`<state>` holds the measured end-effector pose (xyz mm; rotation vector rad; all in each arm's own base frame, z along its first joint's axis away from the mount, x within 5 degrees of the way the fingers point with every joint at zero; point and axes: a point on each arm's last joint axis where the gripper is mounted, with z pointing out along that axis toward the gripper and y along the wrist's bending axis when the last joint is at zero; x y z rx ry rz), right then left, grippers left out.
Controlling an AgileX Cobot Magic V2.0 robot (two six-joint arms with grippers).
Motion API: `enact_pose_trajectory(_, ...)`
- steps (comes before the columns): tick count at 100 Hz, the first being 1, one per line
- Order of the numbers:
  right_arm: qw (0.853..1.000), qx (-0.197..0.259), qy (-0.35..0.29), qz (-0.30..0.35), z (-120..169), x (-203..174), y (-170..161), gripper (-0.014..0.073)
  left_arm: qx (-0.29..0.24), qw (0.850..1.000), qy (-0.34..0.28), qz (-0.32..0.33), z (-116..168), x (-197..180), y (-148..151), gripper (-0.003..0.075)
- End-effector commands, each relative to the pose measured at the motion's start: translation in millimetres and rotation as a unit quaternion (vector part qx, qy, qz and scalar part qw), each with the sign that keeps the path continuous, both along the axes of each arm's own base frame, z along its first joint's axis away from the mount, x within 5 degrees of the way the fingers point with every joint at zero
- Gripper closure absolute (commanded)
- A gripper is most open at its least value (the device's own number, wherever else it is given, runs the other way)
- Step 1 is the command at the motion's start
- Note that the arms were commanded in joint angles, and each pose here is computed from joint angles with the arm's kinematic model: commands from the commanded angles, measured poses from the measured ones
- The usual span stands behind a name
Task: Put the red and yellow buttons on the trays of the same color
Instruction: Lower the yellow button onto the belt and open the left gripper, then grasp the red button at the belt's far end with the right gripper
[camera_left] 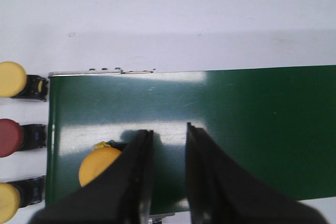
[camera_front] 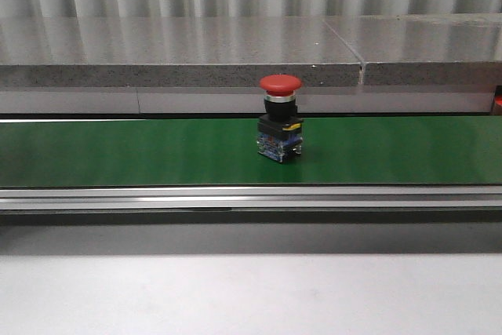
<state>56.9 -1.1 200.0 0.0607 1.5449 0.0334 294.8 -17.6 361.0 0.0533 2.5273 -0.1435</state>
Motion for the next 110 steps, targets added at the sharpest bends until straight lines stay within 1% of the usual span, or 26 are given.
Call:
enact_pose_trajectory(1, 0.998, -0.010, -0.058, -0.003, 14.7, -3.4, -0.1, 0.0661, -0.011, 0.997, -0.074, -0.012, 23.7, -16.8, -8.9, 0.0705)
enact_pose_trajectory(5, 0.998, -0.010, -0.058, -0.003, 14.7, -3.4, -0.1, 0.0661, -0.012, 0.996, -0.083, -0.014, 24.4, -24.4, -10.3, 0.0741)
enact_pose_trajectory(33, 0.998, -0.010, -0.058, -0.003, 14.7, -3.4, -0.1, 0.0661, -0.019, 0.989, -0.141, -0.037, 24.9, -81.5, -17.8, 0.0741)
enact_pose_trajectory(73, 0.998, -0.012, -0.063, -0.001, 17.7, -3.7, 0.1, 0.0661, -0.027, 0.976, -0.213, -0.039, -2.9, -175.5, -7.2, 0.0741)
enact_pose_trajectory(84, 0.998, -0.011, -0.060, -0.002, 30.9, -4.6, 0.0, 0.0661, -0.028, 0.971, -0.232, -0.039, -13.2, -198.9, -4.0, 0.0741)
enact_pose_trajectory(91, 0.999, -0.011, -0.041, -0.003, 42.2, -3.8, -0.2, 0.0661, -0.029, 0.970, -0.238, -0.040, -19.9, -210.7, -2.5, 0.0741)
enact_pose_trajectory(110, 0.999, -0.009, 0.046, -0.005, 75.6, 9.1, -1.0, 0.0661, -0.028, 0.971, -0.235, -0.046, -26.6, -234.5, 0.1, 0.0741)
